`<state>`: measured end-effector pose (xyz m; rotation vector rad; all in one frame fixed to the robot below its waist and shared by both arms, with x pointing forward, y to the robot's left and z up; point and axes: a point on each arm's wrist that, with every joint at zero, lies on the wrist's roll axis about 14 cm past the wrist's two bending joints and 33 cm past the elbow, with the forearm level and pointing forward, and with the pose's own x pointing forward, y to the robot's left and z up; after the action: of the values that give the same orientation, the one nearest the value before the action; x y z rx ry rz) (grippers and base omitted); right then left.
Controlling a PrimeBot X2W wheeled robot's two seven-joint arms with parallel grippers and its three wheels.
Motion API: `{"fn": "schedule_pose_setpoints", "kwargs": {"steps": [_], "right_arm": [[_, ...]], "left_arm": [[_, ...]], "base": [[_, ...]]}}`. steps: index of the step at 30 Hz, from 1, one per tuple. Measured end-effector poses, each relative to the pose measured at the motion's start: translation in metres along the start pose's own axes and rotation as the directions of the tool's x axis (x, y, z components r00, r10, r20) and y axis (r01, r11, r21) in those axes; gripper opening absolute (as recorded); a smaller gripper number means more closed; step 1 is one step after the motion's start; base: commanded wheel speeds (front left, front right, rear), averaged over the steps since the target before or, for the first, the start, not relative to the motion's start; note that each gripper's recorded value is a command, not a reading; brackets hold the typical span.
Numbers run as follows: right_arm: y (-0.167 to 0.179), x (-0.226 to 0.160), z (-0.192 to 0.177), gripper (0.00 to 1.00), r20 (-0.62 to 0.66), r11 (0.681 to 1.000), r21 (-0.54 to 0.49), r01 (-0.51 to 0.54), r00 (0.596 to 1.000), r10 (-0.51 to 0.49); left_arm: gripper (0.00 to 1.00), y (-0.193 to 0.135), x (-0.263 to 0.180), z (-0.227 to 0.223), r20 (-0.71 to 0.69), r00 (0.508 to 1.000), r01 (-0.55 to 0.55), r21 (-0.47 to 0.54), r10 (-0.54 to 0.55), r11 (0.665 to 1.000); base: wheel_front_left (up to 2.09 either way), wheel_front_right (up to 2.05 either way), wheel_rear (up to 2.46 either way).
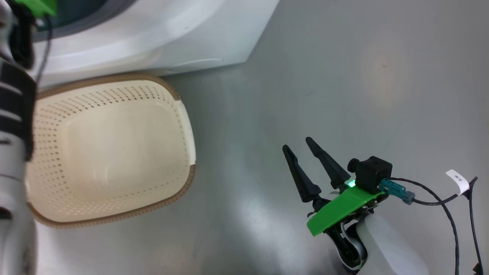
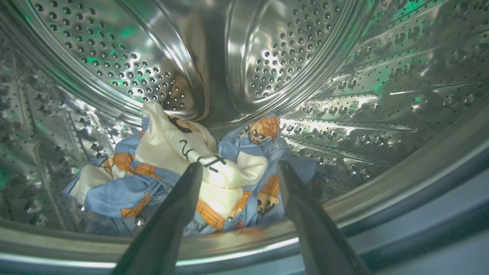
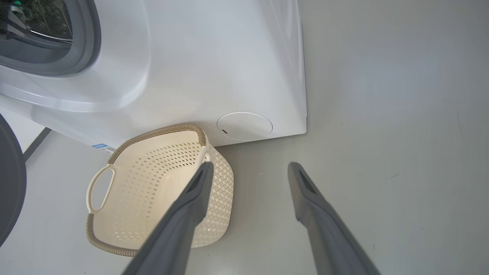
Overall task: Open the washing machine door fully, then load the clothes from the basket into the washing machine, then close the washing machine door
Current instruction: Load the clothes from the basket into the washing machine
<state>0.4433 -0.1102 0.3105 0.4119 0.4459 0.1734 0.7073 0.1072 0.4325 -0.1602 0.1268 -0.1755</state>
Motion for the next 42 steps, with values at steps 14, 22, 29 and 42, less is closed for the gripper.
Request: {"fn": "schedule_pose_setpoints", "kwargs": {"steps": [14, 22, 29, 42], "right_arm": [[0.015, -0.018, 0.025, 1.00, 0.057, 0.999, -0.027, -0.029, 0.998, 0.031], [0.027, -0.030, 0.045, 1.00, 0.107, 0.997, -0.048, -0.053, 0.993, 0.058], [0.036, -0.042, 0.070, 1.00, 0.177, 0.996, -0.065, -0.065, 0.981, 0.076], [0.054, -0.073, 0.093, 1.00, 0.249, 0.990, -0.102, -0.093, 0.962, 0.116]], "left_arm": [[1.00, -0.002, -0.087, 0.034, 0.160, 0.987, 0.000, -0.075, 0.012, 0.997], [1.00, 0.000, -0.146, 0.050, 0.231, 0.972, -0.027, -0.072, 0.043, 0.997], [1.00, -0.002, -0.189, 0.064, 0.276, 0.959, -0.036, -0.087, 0.058, 0.996], [1.00, 0.004, -0.264, 0.055, 0.257, 0.962, -0.088, -0.044, 0.096, 0.995]], "base": [[0.00, 0.00, 0.00], [0.00, 0.00, 0.00], [0.00, 0.00, 0.00], [0.00, 0.00, 0.00]]}}
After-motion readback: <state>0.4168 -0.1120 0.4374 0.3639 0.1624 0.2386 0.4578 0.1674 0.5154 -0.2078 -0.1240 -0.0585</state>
